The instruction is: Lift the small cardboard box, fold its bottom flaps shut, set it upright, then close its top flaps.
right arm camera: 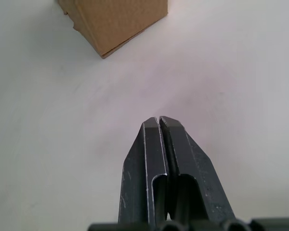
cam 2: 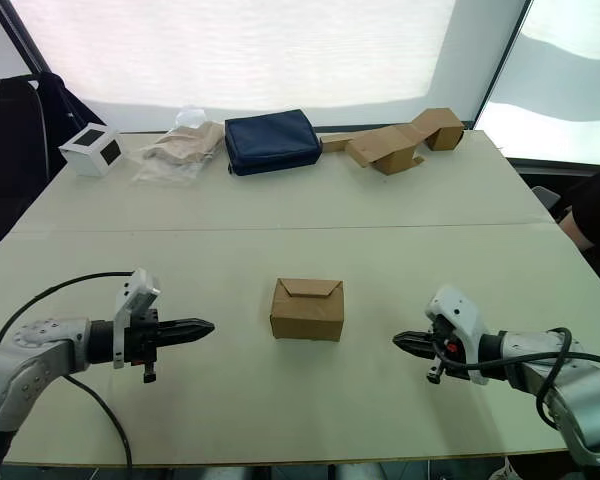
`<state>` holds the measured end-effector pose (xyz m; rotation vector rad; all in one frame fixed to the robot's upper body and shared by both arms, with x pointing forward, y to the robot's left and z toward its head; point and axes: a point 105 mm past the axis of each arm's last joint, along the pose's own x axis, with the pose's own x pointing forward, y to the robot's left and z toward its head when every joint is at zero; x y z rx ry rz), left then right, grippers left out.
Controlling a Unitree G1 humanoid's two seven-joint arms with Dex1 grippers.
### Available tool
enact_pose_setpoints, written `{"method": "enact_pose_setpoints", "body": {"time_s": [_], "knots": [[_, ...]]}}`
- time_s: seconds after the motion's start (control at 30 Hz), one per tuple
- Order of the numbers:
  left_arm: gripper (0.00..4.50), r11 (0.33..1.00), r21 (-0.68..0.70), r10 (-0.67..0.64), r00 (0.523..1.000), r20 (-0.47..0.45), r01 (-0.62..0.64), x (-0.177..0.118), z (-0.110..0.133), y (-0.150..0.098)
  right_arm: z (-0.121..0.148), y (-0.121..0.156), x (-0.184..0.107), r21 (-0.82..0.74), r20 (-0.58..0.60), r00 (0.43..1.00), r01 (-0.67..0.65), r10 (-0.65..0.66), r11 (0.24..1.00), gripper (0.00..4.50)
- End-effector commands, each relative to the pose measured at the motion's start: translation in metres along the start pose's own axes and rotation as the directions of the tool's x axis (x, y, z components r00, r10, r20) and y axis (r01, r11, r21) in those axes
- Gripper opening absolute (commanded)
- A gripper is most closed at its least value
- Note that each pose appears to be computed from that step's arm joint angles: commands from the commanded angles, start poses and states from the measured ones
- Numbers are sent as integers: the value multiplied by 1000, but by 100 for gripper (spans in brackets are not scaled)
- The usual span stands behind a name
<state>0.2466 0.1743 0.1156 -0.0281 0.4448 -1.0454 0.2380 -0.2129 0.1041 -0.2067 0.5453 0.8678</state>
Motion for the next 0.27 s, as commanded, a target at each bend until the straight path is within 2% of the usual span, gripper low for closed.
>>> {"method": "enact_pose_setpoints", "body": {"time_s": [0.03, 0.27], "knots": [[4, 1000, 10, -13, 1000, 9, 13, -1, 3, -6, 10, -9, -6, 3, 55, 998, 27, -28, 1000, 0], [4, 1000, 0, 6, 1000, 5, -6, -4, -3, -3, 6, -11, -2, -11, 28, 999, 22, -21, 1000, 0]]}}
